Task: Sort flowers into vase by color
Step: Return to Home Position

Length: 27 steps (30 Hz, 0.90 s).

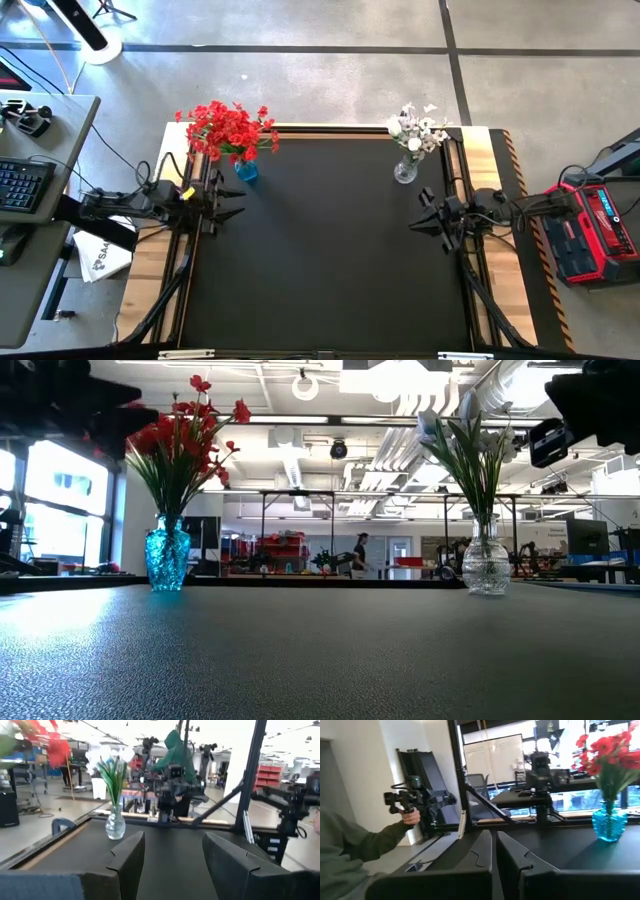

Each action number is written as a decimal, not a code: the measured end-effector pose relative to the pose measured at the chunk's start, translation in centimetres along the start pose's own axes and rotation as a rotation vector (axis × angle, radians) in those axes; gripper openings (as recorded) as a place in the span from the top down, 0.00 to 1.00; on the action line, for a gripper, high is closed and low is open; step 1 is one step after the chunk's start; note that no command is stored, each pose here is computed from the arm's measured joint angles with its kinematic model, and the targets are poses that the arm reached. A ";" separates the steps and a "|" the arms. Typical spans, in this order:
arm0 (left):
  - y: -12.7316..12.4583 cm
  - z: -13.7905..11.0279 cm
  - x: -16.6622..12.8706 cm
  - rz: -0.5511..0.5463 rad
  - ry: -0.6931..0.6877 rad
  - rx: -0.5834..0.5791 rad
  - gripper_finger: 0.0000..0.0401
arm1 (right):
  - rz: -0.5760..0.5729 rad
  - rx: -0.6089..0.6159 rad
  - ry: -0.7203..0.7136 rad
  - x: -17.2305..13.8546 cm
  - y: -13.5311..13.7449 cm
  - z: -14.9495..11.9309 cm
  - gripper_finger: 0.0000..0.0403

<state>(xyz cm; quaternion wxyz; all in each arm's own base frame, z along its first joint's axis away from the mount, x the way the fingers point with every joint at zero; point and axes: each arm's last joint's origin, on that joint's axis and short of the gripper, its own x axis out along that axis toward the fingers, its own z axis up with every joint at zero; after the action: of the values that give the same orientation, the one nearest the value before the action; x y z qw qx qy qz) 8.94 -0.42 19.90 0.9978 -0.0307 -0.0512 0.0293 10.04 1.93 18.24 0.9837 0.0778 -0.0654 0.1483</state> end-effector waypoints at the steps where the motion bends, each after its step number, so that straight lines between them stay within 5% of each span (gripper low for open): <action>1: 0.0 -0.5 0.1 -0.004 0.001 -0.001 0.54 | 0.009 -0.002 0.001 0.0 0.1 0.0 1.00; 15: 0.1 -2.5 0.5 0.029 0.015 0.098 0.54 | 0.046 -0.093 0.089 0.0 0.4 -0.9 1.00; 23: 0.2 -3.0 0.6 0.071 0.067 0.029 0.54 | 0.002 -0.076 0.098 0.0 0.2 -1.0 1.00; 27: 0.2 -2.9 0.6 0.071 0.064 0.028 0.54 | -0.133 0.013 0.101 0.0 -0.2 -1.2 1.00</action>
<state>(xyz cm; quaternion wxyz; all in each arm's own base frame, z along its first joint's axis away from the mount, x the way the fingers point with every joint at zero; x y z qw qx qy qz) 9.81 -0.31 17.02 0.9976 -0.0192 -0.0176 0.0641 10.17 1.97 17.08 0.9929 0.0807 -0.0093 0.0869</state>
